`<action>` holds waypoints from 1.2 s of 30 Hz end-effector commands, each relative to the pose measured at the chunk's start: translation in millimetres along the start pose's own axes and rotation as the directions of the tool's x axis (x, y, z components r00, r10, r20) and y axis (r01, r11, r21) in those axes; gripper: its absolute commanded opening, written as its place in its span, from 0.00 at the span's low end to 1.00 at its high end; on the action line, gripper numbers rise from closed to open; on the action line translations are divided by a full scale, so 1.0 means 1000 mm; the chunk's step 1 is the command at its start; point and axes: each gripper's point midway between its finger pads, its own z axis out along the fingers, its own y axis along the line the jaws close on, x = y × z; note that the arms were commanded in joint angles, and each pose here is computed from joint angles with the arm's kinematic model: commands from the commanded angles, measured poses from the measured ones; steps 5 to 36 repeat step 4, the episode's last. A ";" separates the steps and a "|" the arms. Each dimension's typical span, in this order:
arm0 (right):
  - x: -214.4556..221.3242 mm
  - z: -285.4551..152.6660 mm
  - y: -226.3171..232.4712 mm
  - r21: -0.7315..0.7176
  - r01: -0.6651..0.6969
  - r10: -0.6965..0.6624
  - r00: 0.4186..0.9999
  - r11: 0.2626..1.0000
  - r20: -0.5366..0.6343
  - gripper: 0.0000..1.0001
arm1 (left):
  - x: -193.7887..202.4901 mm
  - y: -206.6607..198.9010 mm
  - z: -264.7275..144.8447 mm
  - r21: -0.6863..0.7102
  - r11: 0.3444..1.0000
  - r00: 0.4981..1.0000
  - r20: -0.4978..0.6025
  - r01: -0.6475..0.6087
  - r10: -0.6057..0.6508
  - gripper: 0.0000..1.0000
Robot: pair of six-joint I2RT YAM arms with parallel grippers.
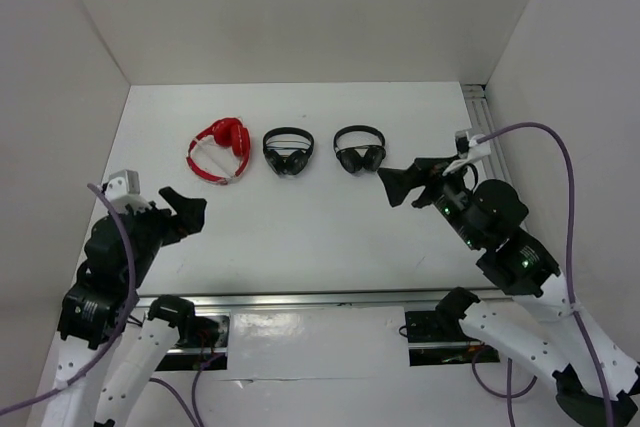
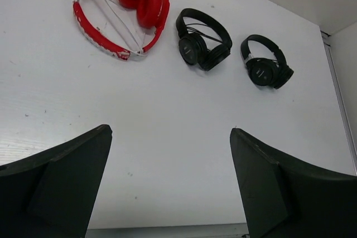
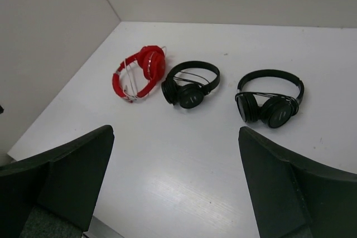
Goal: Wrap the headphones
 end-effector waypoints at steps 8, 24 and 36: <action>0.025 0.004 -0.011 0.075 0.014 -0.007 0.996 0.997 -0.093 1.00 | -0.013 0.007 -0.017 -0.001 1.000 0.992 0.121 0.028 -0.028 1.00; 0.025 0.004 -0.011 0.075 0.014 -0.007 0.996 0.997 -0.093 1.00 | -0.013 0.007 -0.017 -0.001 1.000 0.992 0.121 0.028 -0.028 1.00; 0.025 0.004 -0.011 0.075 0.014 -0.007 0.996 0.997 -0.093 1.00 | -0.013 0.007 -0.017 -0.001 1.000 0.992 0.121 0.028 -0.028 1.00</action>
